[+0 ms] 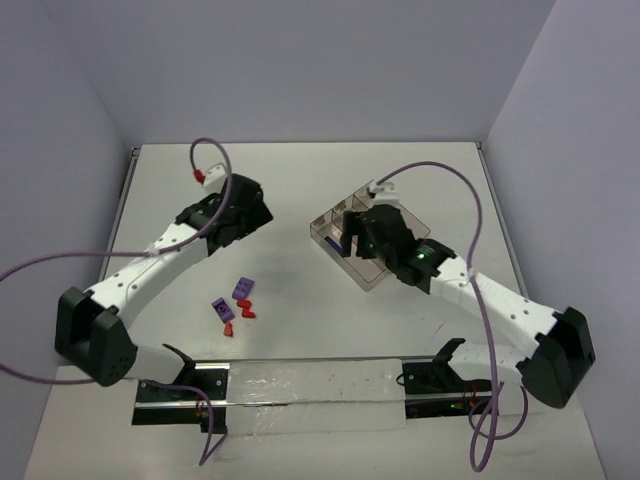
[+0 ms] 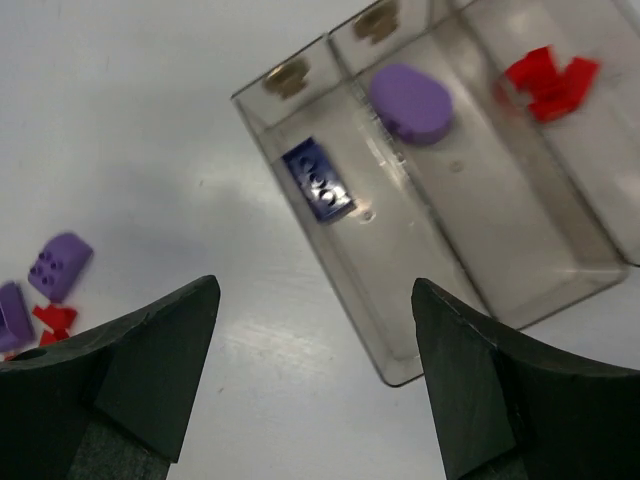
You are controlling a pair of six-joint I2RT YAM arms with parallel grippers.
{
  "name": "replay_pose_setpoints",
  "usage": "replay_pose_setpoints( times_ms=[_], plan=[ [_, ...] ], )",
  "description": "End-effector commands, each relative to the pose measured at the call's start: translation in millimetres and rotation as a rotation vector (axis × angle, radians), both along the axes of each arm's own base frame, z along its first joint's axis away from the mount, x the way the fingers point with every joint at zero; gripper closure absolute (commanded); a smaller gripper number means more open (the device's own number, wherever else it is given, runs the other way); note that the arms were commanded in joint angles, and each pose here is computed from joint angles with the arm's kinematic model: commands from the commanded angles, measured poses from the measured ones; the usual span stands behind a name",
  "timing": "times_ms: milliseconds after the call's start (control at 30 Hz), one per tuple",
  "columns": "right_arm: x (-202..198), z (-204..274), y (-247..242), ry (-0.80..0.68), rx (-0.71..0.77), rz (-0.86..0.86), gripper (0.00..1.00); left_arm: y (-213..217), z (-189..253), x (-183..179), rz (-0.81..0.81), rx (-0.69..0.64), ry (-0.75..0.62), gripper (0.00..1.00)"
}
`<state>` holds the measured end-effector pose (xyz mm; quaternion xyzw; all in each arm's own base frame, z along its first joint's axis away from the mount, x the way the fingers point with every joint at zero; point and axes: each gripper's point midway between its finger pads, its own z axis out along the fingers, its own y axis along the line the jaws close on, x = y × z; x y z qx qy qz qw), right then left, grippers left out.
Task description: Sort the legos into containers by color
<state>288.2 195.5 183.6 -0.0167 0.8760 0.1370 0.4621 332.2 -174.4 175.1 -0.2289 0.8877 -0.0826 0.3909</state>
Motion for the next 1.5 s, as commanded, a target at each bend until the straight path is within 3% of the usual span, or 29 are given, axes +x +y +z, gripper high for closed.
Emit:
replay_pose_setpoints(
  times_ms=[0,133,400,600,1100,1467],
  plan=[
    [0.9,2.8,45.7,0.005,0.065,0.08,0.15,23.1,-27.4,-25.5,-0.122,0.12,0.061,0.06],
    [4.4,5.8,47.2,-0.003,0.064,0.067,0.15,29.6,-71.3,-42.3,-0.159,0.197,0.206,0.01],
    [3.5,19.6,29.8,-0.044,0.028,0.027,0.14,43.2,-127.2,-50.7,-0.114,0.312,0.359,0.01],
    [2.5,19.2,26.4,-0.046,0.022,0.02,0.14,38.1,-154.8,-59.6,-0.127,0.304,0.435,0.01],
    [3.6,19.4,30.1,-0.039,0.031,0.024,0.13,21.3,-160.4,-86.2,-0.167,0.251,0.489,0.01],
    [3.6,19.1,32.1,-0.036,0.037,0.03,0.13,59.3,-154.4,-98.4,-0.009,0.38,0.498,0.01]
  ],
)
